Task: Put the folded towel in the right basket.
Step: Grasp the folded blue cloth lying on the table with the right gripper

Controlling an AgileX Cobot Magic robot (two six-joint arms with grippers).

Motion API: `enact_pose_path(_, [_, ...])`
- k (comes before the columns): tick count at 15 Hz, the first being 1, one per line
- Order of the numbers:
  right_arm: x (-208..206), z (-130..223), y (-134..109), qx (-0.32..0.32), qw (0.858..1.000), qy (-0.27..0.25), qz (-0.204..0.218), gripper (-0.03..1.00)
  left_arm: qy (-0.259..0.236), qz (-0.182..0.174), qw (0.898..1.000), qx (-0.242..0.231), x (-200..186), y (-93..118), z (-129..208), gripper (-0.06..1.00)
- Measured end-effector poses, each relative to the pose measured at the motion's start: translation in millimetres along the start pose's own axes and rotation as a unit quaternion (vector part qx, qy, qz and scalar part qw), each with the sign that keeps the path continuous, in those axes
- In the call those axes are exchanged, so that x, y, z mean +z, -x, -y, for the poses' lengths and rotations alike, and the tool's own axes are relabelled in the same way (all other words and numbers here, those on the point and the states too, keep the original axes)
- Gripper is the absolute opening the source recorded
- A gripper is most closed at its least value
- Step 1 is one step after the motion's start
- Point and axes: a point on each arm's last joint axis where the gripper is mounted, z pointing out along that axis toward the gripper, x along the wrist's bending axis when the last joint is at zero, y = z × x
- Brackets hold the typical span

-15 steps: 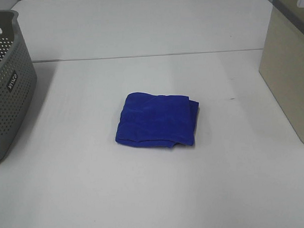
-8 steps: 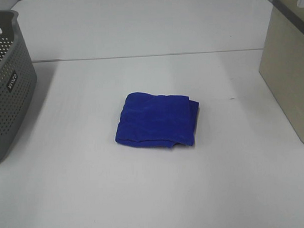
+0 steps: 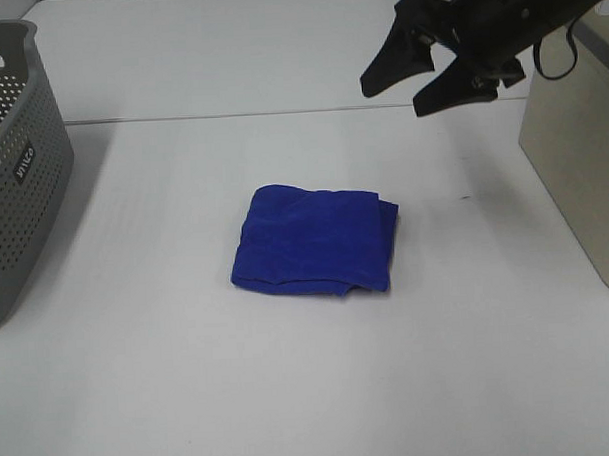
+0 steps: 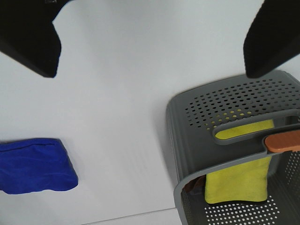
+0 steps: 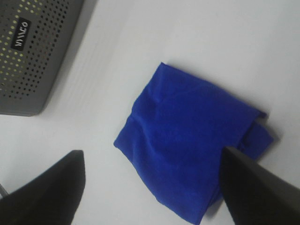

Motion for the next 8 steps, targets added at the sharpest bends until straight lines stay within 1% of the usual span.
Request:
enact_pose_path(1, [14.5,16.2,9.2,0.019,0.999,-0.031,0.000,0.76,0.000,0.000,1.000,0.000,0.0,0.0,0.0,0.99])
enact_pose_path(3, [34.6,39.1,22.4,0.054,0.997,-0.063,0.005,0.76,0.000,0.000,1.000,0.000,0.0,0.0,0.0,0.99])
enact_pose_path(5, [50.9,55.3,34.0,0.080,0.993,-0.082,0.014,0.76,0.000,0.000,1.000,0.000,0.0,0.0,0.0,0.99])
enact_pose_path(6, [54.2,57.6,36.2,0.085,0.993,-0.085,0.014,0.77,0.000,0.000,1.000,0.000,0.0,0.0,0.0,0.99])
enact_pose_path(8, [68.4,64.6,45.0,0.096,0.990,-0.102,0.014,0.81,0.000,0.000,1.000,0.000,0.0,0.0,0.0,0.99])
